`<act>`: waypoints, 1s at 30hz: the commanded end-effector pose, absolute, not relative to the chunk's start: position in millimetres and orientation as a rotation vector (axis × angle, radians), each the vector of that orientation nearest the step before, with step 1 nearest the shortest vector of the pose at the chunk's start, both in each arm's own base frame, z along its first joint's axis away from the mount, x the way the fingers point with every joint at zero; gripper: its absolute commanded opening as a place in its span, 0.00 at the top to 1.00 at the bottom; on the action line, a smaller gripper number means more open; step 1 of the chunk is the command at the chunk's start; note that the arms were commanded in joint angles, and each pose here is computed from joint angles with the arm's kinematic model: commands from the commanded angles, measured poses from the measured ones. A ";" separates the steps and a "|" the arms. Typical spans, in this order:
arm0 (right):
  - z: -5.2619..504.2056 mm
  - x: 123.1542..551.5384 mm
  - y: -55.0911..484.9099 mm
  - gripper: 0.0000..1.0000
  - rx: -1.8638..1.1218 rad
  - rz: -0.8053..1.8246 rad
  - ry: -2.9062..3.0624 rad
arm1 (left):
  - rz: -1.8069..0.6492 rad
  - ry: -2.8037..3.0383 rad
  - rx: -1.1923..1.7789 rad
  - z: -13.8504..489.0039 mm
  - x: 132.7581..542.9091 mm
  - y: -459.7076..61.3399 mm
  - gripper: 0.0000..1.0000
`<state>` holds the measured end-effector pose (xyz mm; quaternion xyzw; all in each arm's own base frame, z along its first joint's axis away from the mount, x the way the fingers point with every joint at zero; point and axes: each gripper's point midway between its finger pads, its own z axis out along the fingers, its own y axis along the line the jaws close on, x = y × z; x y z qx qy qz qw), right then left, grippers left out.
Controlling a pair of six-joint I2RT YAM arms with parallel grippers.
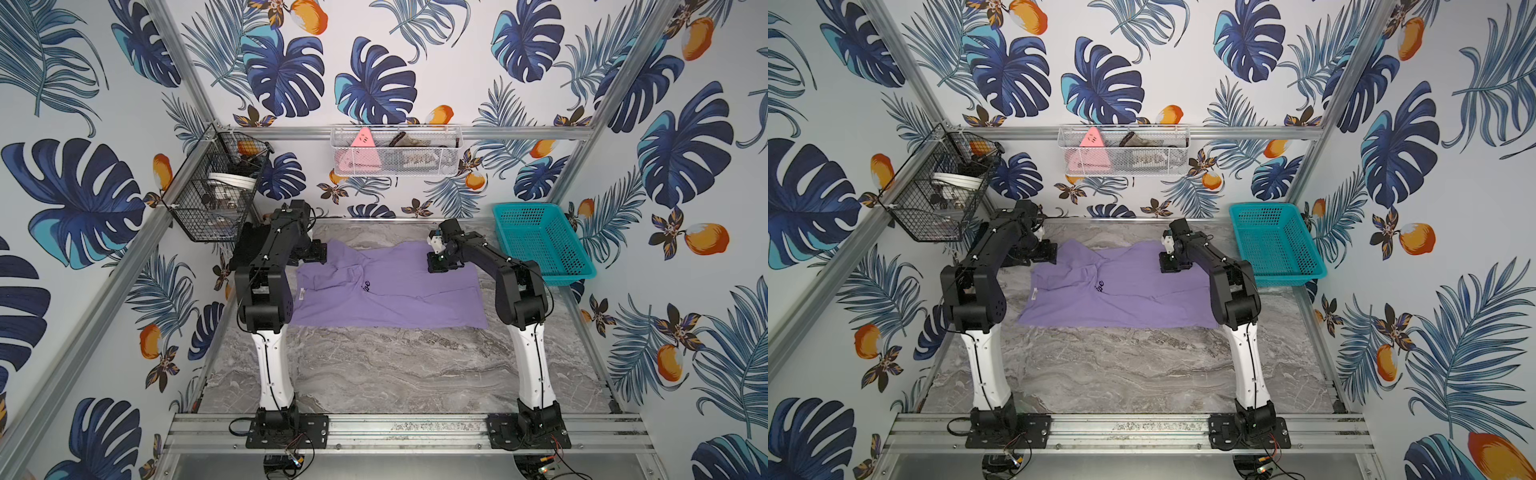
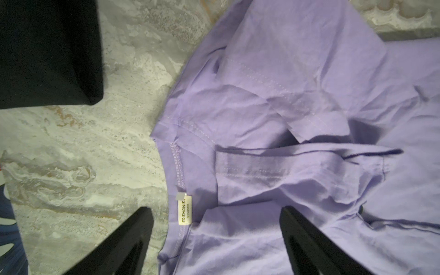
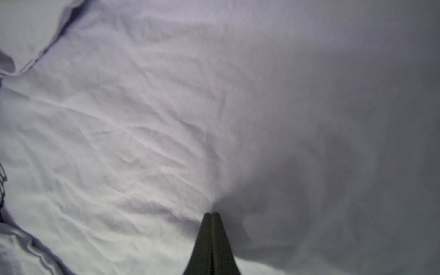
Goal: Fold and stack t-shirts
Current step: Adjust the T-shirt at the center of the board, then fold the T-shirt.
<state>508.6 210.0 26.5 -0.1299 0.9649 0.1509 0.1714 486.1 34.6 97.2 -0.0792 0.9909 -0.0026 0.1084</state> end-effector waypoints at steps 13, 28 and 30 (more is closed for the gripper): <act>66.2 478.0 218.6 0.82 -0.430 0.369 2.700 | -0.082 2.831 -0.183 48.1 559.1 10.2 0.09; 72.9 466.8 211.4 0.86 -0.477 0.303 2.681 | -0.111 2.785 -0.183 39.1 577.5 9.8 0.23; 73.5 468.0 211.8 0.86 -0.481 0.292 2.674 | -0.124 2.781 -0.188 39.8 577.5 11.0 0.33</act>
